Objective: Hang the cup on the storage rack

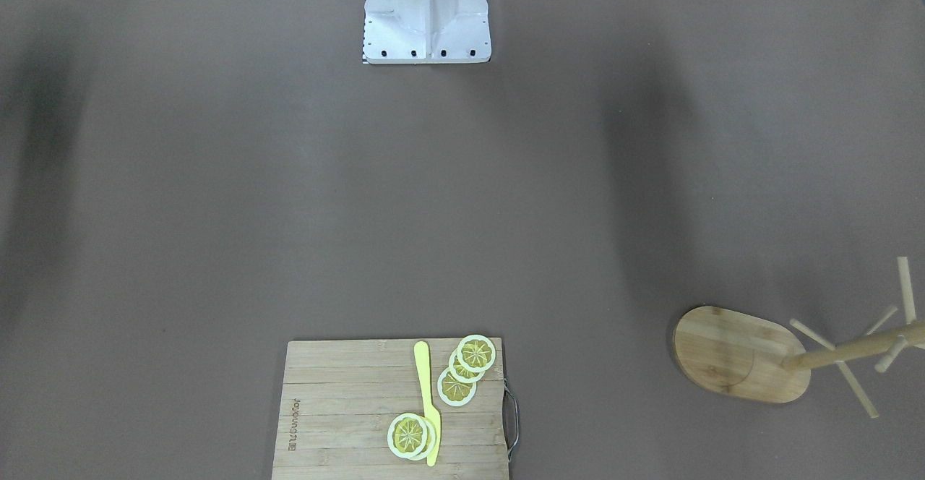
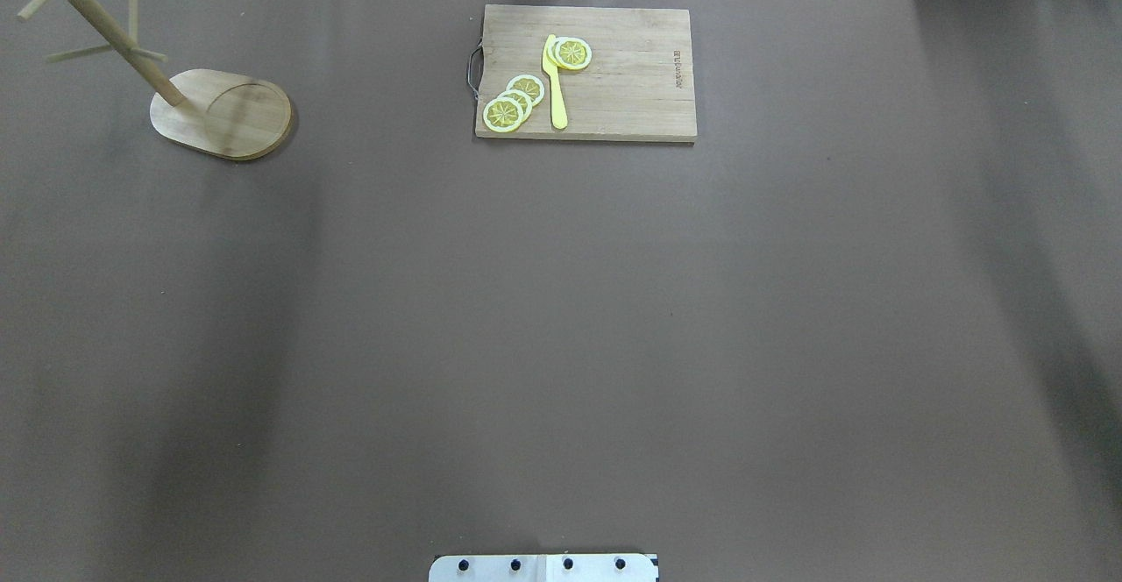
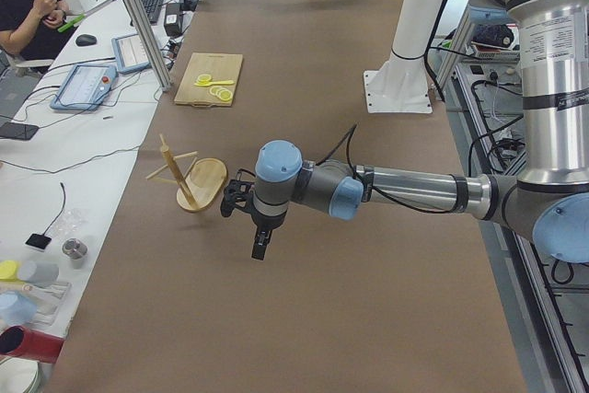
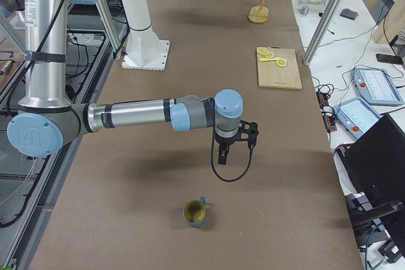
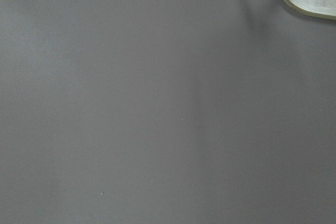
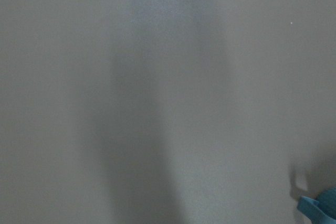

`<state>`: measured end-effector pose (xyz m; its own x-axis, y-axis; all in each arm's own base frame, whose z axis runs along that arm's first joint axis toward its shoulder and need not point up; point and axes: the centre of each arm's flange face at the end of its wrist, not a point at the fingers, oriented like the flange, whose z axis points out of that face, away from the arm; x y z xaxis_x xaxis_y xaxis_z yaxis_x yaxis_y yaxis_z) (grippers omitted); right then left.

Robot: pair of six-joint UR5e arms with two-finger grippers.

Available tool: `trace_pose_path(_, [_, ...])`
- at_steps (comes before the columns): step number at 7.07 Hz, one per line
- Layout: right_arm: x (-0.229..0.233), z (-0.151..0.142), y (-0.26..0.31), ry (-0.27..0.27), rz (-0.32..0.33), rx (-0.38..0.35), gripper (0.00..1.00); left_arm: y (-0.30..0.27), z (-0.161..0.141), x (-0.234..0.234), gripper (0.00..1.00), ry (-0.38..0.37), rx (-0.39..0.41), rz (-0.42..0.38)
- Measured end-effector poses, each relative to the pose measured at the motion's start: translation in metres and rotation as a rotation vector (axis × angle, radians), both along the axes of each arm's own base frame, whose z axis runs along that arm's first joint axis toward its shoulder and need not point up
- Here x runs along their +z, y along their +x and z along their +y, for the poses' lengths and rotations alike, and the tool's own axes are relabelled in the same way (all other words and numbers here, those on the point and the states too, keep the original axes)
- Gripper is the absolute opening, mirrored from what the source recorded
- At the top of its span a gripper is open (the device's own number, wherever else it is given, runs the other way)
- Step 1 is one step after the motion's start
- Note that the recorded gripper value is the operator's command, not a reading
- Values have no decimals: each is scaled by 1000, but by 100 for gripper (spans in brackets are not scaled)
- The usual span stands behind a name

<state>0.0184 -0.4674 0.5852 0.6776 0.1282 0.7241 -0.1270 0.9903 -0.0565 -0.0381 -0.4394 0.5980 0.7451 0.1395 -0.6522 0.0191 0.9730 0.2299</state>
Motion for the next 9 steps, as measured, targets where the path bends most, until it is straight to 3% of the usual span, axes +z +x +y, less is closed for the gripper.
trace_pose_path(9, [-2,0,-1,-4,-9,4,100,1,-3,-4,98,7,1,1])
